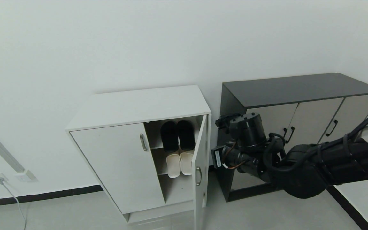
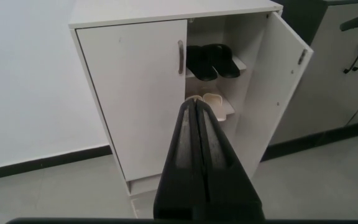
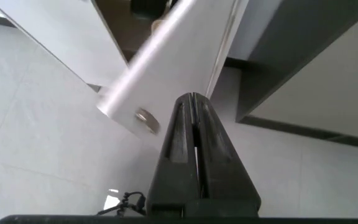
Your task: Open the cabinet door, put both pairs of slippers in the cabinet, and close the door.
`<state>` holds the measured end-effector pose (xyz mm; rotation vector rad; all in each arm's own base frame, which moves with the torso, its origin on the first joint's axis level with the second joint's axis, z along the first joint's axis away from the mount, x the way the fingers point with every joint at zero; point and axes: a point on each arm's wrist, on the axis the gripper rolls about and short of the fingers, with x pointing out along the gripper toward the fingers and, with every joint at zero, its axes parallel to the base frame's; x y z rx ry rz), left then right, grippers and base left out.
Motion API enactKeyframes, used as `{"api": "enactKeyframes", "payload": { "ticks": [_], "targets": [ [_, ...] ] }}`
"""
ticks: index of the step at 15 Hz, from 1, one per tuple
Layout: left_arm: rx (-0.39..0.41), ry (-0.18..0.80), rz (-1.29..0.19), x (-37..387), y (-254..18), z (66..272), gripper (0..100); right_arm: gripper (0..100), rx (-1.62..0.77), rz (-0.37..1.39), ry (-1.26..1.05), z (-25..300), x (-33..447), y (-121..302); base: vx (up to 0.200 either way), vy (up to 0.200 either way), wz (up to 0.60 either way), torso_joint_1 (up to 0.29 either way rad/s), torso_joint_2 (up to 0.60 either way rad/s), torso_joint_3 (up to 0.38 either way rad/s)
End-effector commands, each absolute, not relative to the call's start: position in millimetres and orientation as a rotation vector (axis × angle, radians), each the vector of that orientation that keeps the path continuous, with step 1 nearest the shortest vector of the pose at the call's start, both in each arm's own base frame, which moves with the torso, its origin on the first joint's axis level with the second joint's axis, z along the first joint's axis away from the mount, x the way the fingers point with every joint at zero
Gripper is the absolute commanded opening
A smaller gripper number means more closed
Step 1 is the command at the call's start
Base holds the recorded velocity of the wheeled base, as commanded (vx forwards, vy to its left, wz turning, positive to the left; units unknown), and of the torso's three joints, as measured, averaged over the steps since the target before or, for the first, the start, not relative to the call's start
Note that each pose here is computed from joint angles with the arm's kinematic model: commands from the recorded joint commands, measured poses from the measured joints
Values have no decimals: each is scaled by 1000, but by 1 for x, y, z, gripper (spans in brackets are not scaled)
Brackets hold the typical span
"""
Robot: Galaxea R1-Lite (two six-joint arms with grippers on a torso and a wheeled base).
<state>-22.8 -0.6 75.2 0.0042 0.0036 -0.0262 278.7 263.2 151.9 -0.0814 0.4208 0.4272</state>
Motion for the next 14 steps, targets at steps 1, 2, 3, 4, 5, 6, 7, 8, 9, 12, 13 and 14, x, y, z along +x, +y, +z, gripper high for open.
{"api": "enactKeyframes", "payload": {
  "ticks": [1,2,3,4,5,6,7,8,9,12,13,14],
  "targets": [
    [5,3,-26,-23,-1,75,0,0,-90,434,412,156,273,260,0,0,0,0,0,0],
    [5,5,-25,-23,-1,75,0,0,-97,436,412,154,273,260,0,0,0,0,0,0],
    [5,3,-26,-23,-1,75,0,0,-101,438,416,153,271,259,0,0,600,2,-2,2],
    [5,3,-26,-23,-1,75,0,0,-100,447,417,154,269,259,0,0,600,2,7,2],
    [5,3,-26,-23,-1,75,0,0,-99,462,421,154,268,258,0,0,600,-2,-2,2],
    [5,3,-25,-23,-1,75,0,0,-93,481,422,156,266,257,0,0,600,2,-2,2],
    [5,3,-25,-23,-1,75,0,0,-93,487,425,155,265,256,0,0,600,22,12,-2],
    [5,3,-26,-23,-1,75,0,0,-95,488,428,155,264,255,0,0,600,7,7,-2],
    [5,3,-26,-23,-1,75,0,0,-96,486,431,155,262,253,0,0,0,0,0,0],
    [6,5,-26,-23,-1,75,0,0,-122,478,435,153,256,243,0,0,0,0,0,0],
    [6,3,-26,-23,-1,75,0,0,-143,475,430,153,253,238,0,0,0,0,0,0],
    [8,3,-26,-23,-1,75,0,0,-153,470,428,154,249,233,0,0,0,0,0,0]
  ]
}}
